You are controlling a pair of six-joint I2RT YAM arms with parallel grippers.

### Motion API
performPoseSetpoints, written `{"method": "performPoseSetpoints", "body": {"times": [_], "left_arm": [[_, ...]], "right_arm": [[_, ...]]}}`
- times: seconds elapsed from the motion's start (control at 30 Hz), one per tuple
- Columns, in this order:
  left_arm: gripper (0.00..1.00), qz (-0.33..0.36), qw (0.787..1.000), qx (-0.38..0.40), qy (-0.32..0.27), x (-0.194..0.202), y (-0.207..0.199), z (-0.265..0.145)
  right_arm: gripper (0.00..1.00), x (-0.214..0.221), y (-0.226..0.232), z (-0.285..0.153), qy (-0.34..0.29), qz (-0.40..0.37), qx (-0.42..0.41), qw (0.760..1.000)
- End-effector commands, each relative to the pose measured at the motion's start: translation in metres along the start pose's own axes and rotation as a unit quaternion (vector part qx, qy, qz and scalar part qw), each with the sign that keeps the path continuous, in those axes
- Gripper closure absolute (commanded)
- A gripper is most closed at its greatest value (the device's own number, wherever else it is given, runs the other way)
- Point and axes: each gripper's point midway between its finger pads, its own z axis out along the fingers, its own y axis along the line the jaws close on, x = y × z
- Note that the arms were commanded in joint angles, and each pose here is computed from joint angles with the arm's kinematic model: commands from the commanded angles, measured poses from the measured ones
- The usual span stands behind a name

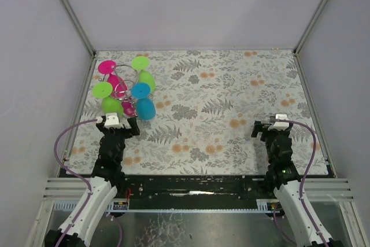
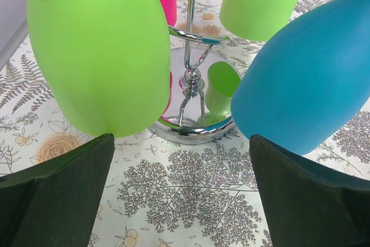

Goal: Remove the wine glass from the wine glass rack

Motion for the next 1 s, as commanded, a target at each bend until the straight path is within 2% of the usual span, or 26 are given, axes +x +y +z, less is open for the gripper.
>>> {"method": "performPoseSetpoints", "body": {"times": [0.0,0.2,0.27,0.33,0.5,0.77,0.9,0.97], "left_arm": [[0.00,0.003,1.000,-0.001,0.004,0.024,0.004,-0.002],[0.00,0.005,1.000,0.002,0.005,0.024,0.003,-0.001],[0.00,0.006,1.000,0.004,0.005,0.024,0.002,-0.001],[0.00,0.006,1.000,0.003,0.004,0.024,0.003,-0.002],[0.02,0.024,0.998,0.048,0.014,0.014,-0.013,-0.003],[0.00,-0.007,1.000,-0.026,0.005,-0.016,0.008,-0.003],[0.00,-0.001,0.999,-0.038,-0.010,-0.041,0.011,-0.005],[0.00,0.004,0.999,-0.032,-0.016,-0.051,0.010,-0.008]], "right_arm": [[0.01,0.029,0.001,0.000,0.016,-0.009,-0.003,1.000],[0.01,0.029,0.001,0.001,0.015,-0.008,-0.001,1.000],[0.01,0.029,-0.016,0.000,0.017,0.010,0.052,0.998],[0.01,0.030,-0.017,-0.001,0.018,0.012,0.056,0.998],[0.01,0.017,-0.025,-0.004,0.011,0.022,0.077,0.997],[0.01,-0.014,-0.020,-0.006,0.026,0.007,0.057,0.998],[0.01,-0.045,-0.018,-0.010,0.004,-0.039,0.034,0.999],[0.01,-0.058,-0.023,-0.013,-0.012,-0.036,0.047,0.998]]}}
